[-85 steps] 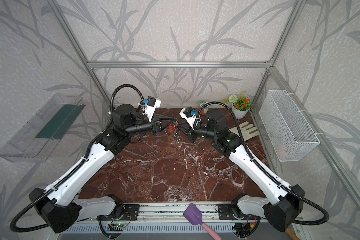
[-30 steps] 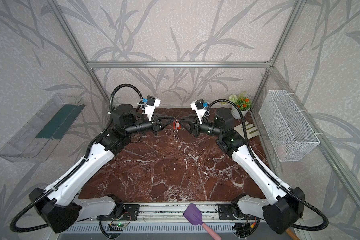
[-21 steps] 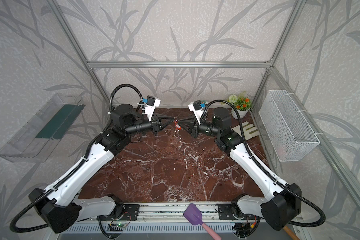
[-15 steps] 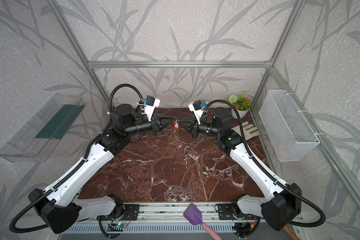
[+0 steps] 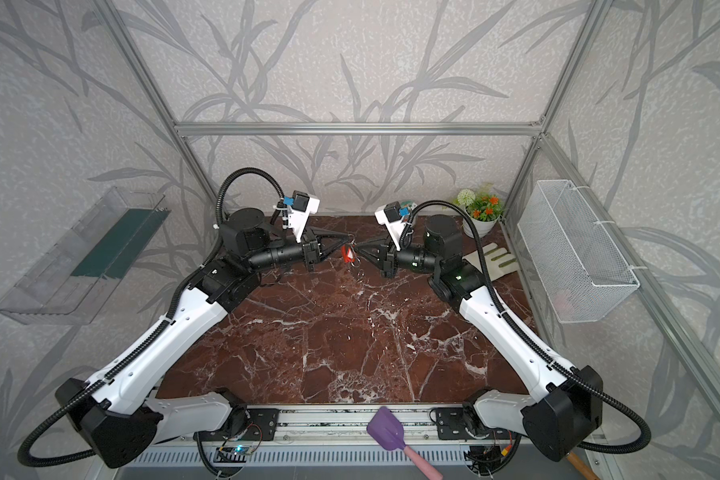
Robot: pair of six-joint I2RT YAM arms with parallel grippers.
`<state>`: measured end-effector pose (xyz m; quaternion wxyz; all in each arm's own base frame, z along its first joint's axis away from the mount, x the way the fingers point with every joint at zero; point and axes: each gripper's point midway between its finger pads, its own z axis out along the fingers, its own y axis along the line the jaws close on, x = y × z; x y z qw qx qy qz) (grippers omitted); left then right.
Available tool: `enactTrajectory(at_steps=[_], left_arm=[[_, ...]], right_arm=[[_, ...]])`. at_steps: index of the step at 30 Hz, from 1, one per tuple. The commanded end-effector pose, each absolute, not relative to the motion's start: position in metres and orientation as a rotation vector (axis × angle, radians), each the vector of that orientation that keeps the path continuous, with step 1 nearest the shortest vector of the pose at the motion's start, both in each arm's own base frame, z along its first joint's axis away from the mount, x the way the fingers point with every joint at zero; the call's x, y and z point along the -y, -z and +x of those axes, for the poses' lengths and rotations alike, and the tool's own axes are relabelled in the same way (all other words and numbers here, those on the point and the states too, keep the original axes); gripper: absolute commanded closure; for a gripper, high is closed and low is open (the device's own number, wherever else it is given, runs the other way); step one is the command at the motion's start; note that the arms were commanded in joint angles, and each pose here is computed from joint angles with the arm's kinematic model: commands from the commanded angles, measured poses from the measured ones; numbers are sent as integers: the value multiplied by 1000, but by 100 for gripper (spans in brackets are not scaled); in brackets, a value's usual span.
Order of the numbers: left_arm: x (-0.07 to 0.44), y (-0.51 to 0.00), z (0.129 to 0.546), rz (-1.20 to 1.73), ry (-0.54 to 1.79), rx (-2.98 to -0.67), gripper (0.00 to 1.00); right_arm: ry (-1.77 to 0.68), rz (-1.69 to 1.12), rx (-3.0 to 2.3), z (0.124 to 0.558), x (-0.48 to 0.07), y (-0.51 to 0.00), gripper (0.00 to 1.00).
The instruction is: Put the keys on the keyring
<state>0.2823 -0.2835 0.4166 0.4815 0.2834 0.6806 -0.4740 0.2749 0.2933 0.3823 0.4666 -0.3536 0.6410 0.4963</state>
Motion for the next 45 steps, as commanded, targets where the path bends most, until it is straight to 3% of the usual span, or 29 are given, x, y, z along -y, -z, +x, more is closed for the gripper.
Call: enactTrajectory(at_steps=[1,7,18,36,45], left_arm=[[280,-441,274,698,1165,-1565,100],[278,-438,276,685,1151,-1570,100],[281,-439,279,683,1162,-1564,100],[282,-442,278,687,1178,-1562,100],[284,-440,277,696,1195,-1567,100]], right_arm=[[-1249,-909,-1582,267,-299,-380,91],[-1182,-805,-1563,279,-282,-389,76],[-1195,-697,-1452,286,-266,-424,71],[-1357,-780,-1448,282,-294,-425,73],[-1372,-798,-1447,277,-298,-425,90]])
